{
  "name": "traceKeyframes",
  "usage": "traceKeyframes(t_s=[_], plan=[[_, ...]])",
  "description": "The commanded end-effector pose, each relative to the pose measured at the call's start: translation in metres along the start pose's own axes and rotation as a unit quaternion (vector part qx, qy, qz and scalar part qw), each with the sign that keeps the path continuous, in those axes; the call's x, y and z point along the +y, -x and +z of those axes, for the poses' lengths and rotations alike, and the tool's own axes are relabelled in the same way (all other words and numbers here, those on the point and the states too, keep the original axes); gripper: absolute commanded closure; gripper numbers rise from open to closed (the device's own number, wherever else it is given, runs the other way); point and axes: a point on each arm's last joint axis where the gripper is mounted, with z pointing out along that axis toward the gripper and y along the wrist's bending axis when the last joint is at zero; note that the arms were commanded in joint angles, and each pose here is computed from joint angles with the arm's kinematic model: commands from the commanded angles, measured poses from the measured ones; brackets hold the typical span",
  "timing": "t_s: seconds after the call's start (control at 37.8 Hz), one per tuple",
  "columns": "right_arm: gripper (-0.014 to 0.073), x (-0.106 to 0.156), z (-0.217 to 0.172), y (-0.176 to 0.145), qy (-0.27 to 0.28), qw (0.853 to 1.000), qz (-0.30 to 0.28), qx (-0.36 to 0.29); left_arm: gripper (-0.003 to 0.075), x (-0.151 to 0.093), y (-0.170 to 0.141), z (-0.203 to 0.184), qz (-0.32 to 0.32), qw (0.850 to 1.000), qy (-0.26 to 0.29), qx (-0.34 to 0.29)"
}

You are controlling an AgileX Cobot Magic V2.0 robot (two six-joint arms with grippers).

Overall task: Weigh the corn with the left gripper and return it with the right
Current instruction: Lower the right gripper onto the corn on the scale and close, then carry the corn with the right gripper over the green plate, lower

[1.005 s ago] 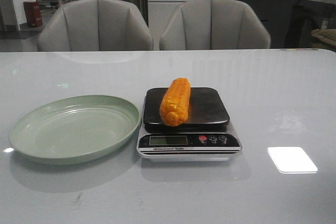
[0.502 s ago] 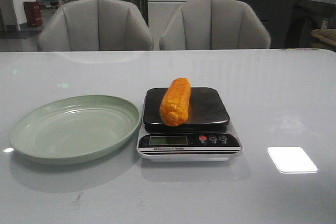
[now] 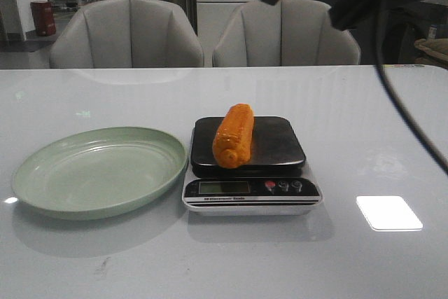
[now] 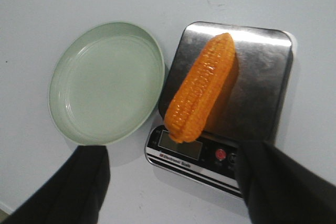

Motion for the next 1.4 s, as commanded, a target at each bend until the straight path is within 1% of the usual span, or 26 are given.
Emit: traceKeyframes(t_s=[0.0,0.13,0.24,0.26,0.4,0.61,0.71,0.77,0.85,0.87,1.0,1.08,1.14,1.24,1.37], plan=[[0.0004,0.017,0.010,0.027,0.004,1.000,0.009,-0.022,0.0599,-0.001,0.014,-0.008,-0.006,0.998,-0.004,-0.064],[0.0004,0.030,0.045,0.038,-0.048,0.999,0.001,0.018,0.0599,-0.001,0.014,-0.008,-0.006,0.998,-0.004,-0.064],[0.0004,0.040,0.066,0.040,-0.092,0.995,0.016,0.041,0.0599,-0.001,0.014,-0.008,-0.006,0.998,-0.004,-0.064],[0.0004,0.042,0.072,0.039,-0.102,0.993,0.028,0.048,0.0599,-0.001,0.014,-0.008,-0.006,0.998,-0.004,-0.064],[0.0004,0.050,0.096,0.036,-0.119,0.989,0.050,0.078,0.0599,-0.001,0.014,-0.008,-0.006,0.998,-0.004,-0.064],[0.0004,0.045,0.126,0.030,-0.163,0.976,0.075,0.124,0.0599,-0.001,0.014,-0.008,-0.006,0.998,-0.004,-0.064],[0.0013,0.043,0.141,0.029,-0.171,0.973,0.079,0.132,0.0599,-0.001,0.014,-0.008,-0.006,0.998,-0.004,-0.064],[0.0039,0.042,0.147,0.028,-0.174,0.972,0.079,0.136,0.0599,-0.001,0.014,-0.008,-0.006,0.998,-0.004,-0.064],[0.0110,0.040,0.156,0.025,-0.179,0.970,0.079,0.144,0.0599,-0.001,0.014,-0.008,-0.006,0.998,-0.004,-0.064],[0.0159,0.039,0.160,0.023,-0.183,0.969,0.079,0.149,0.0599,-0.001,0.014,-0.008,-0.006,0.998,-0.004,-0.064],[0.0341,0.036,0.169,0.019,-0.189,0.966,0.079,0.157,0.0599,-0.001,0.014,-0.008,-0.006,0.998,-0.004,-0.064],[0.0396,0.037,0.167,0.022,-0.185,0.968,0.079,0.151,0.0599,-0.001,0.014,-0.008,-0.006,0.998,-0.004,-0.064],[0.0400,0.040,0.165,0.027,-0.183,0.969,0.080,0.148,0.0599,-0.001,0.014,-0.008,-0.006,0.998,-0.004,-0.064],[0.0400,0.055,0.155,0.039,-0.173,0.972,0.077,0.137,0.0599,-0.001,0.014,-0.008,-0.006,0.998,-0.004,-0.064],[0.0400,0.086,0.141,0.052,-0.137,0.983,0.060,0.110,0.0599,-0.001,0.014,-0.008,-0.006,0.998,-0.004,-0.064]])
